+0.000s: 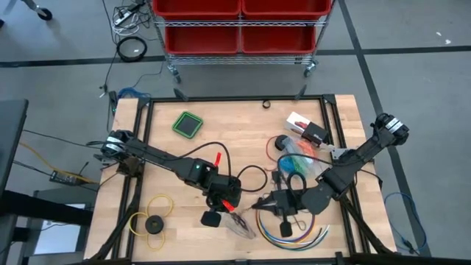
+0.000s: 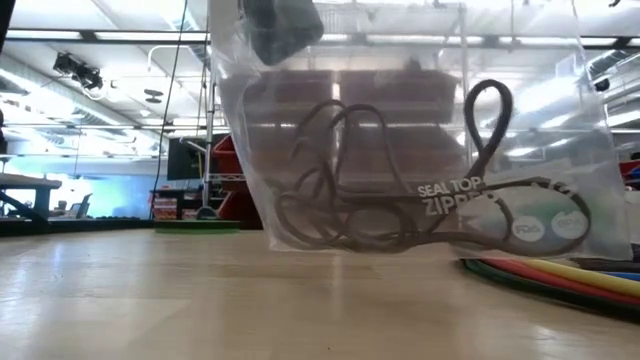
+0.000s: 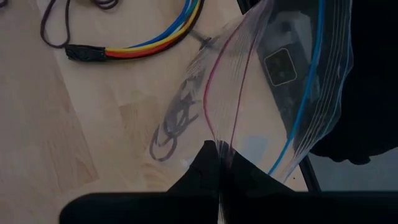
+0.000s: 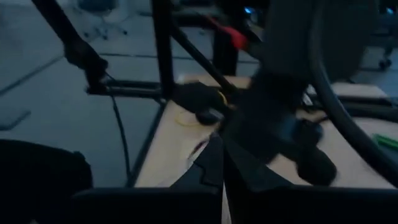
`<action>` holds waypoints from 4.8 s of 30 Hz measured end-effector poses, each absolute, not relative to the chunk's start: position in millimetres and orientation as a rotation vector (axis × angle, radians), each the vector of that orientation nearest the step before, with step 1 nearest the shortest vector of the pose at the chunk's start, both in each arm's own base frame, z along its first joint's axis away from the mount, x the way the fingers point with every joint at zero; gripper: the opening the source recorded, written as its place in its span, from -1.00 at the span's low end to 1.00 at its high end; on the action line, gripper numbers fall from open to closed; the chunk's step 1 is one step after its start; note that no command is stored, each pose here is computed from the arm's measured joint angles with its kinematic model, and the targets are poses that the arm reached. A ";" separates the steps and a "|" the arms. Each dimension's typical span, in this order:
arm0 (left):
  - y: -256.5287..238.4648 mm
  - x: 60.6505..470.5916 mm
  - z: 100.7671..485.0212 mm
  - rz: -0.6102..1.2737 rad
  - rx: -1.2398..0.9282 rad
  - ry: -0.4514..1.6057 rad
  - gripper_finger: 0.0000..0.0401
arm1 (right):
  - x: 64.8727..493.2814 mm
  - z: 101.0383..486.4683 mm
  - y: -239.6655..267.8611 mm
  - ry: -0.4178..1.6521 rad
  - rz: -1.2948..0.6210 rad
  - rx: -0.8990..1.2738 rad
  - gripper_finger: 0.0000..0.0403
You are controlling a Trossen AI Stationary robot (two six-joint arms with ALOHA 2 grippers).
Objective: Sort rubber bands
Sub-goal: Put the black rubber band into the transparent zip bag
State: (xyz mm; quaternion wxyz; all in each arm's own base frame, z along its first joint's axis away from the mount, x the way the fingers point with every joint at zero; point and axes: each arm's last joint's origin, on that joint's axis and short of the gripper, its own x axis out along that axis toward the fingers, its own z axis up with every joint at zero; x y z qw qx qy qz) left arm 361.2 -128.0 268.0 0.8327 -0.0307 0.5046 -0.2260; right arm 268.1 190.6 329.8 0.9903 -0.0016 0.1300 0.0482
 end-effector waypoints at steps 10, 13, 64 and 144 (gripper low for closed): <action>-125.9 365.0 269.6 -0.465 -0.067 1.034 -1.00 | 286.8 321.2 202.7 0.184 0.190 -0.003 -1.00; -126.2 366.4 270.6 -0.466 -0.068 1.015 -1.00 | 290.5 317.2 204.5 0.182 0.201 -0.011 -1.00; -126.9 368.1 271.8 -0.470 -0.064 0.991 -1.00 | 306.1 308.2 207.6 0.135 0.232 -0.010 -1.00; -127.5 368.4 271.9 -0.468 -0.063 0.985 -1.00 | 165.2 131.3 233.4 1.154 -0.225 0.354 -0.65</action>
